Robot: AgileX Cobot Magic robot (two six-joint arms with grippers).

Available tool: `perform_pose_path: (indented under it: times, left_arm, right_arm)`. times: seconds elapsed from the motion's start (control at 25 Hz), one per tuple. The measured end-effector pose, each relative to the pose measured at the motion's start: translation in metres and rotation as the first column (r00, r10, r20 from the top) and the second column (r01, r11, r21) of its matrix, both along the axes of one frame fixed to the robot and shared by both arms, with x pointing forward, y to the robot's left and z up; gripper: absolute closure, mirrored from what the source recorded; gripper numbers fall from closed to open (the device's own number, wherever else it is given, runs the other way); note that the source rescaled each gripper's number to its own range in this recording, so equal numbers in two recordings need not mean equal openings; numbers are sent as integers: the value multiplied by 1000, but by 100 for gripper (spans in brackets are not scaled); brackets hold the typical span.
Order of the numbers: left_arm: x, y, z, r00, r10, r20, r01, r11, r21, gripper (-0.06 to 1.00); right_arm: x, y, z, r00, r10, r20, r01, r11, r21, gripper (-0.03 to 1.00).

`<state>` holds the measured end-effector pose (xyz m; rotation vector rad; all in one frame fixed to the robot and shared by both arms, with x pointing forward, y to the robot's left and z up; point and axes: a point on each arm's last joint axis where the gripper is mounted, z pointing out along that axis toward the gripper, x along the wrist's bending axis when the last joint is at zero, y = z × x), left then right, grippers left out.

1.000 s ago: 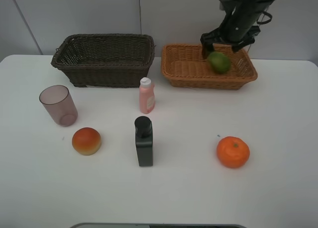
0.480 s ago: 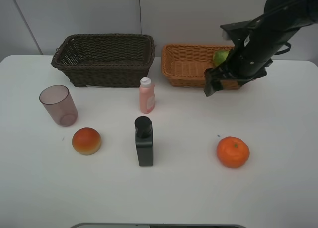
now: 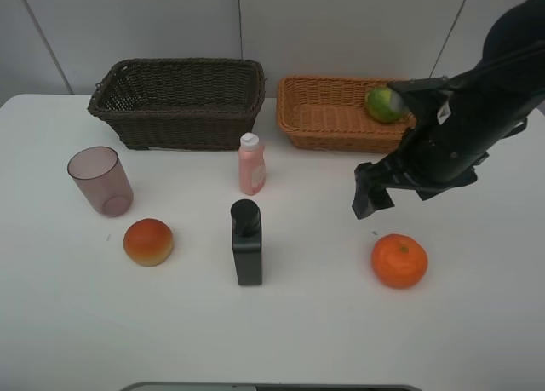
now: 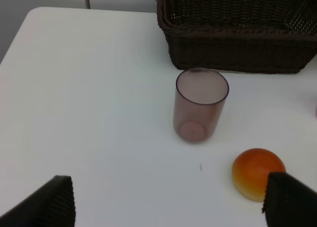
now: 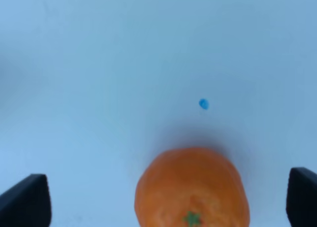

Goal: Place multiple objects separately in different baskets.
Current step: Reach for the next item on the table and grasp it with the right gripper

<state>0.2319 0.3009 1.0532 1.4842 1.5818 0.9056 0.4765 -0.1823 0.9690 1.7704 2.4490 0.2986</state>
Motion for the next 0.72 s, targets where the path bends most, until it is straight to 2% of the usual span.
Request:
perform_pose_path:
  times: [0.28, 0.72]
  left_arm:
    - [0, 0, 0, 1000, 0, 0, 0, 1000, 0, -3]
    - [0, 0, 0, 1000, 0, 0, 0, 1000, 0, -3]
  right_arm:
    - [-21, -10, -25, 994, -87, -70, 85, 996, -34, -3]
    - [-24, -16, -43, 984, -180, 0, 180, 983, -19, -3]
